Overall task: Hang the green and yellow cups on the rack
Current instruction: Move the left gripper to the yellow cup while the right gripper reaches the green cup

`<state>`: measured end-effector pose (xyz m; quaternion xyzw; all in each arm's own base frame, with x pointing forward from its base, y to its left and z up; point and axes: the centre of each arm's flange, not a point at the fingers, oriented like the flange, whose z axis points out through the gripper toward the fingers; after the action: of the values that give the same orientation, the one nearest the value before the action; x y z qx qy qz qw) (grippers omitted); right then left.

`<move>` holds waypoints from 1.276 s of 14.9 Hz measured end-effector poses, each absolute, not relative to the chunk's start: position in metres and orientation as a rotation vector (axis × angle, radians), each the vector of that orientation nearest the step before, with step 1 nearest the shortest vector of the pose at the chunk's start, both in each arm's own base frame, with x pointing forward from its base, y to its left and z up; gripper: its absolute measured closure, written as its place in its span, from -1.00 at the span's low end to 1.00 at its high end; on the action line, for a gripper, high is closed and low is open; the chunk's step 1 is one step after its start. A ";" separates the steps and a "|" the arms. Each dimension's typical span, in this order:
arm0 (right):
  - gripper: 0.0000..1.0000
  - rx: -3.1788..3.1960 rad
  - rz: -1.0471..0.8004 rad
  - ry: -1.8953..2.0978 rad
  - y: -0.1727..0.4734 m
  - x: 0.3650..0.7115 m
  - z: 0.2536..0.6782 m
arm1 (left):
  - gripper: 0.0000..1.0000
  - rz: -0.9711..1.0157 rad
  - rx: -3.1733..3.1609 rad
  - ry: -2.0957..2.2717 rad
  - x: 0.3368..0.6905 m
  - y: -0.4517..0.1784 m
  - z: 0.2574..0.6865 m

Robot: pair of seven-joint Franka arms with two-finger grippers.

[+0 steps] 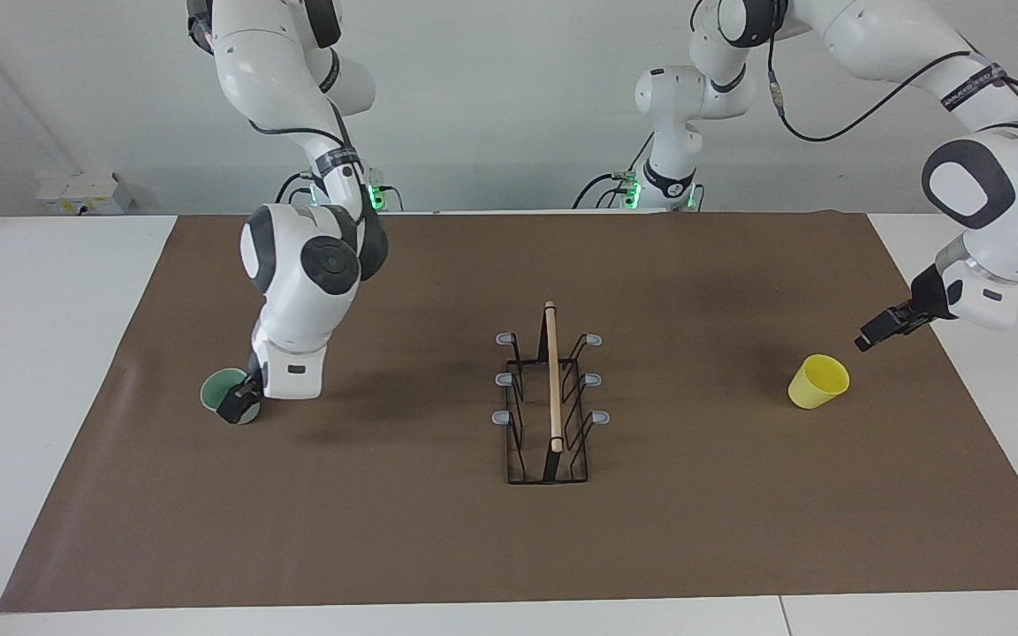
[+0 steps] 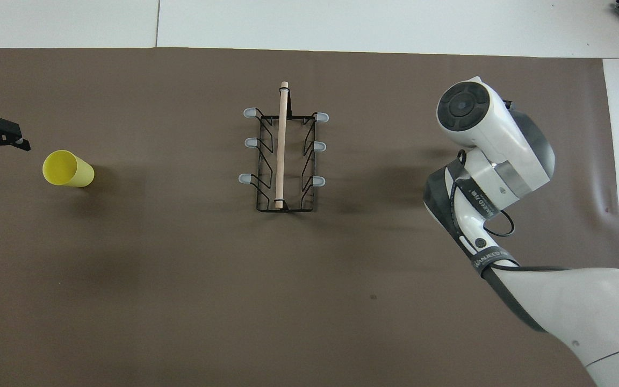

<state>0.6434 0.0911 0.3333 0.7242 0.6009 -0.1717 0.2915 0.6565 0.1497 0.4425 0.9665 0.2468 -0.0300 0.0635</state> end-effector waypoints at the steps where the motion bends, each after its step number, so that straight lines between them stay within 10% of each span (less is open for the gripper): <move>1: -1.00 1.849 -0.494 1.680 0.089 0.640 0.325 | -1.00 -0.090 2.904 0.820 0.664 0.153 0.437; 19: -1.00 1.559 -0.522 1.730 0.053 0.597 0.270 | -1.00 -0.501 1.931 1.934 0.676 0.240 0.325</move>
<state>0.5974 0.0527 0.2702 0.6071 0.6739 -0.2032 0.3688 0.6758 0.2403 0.3246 0.6836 0.6846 -0.1774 0.1804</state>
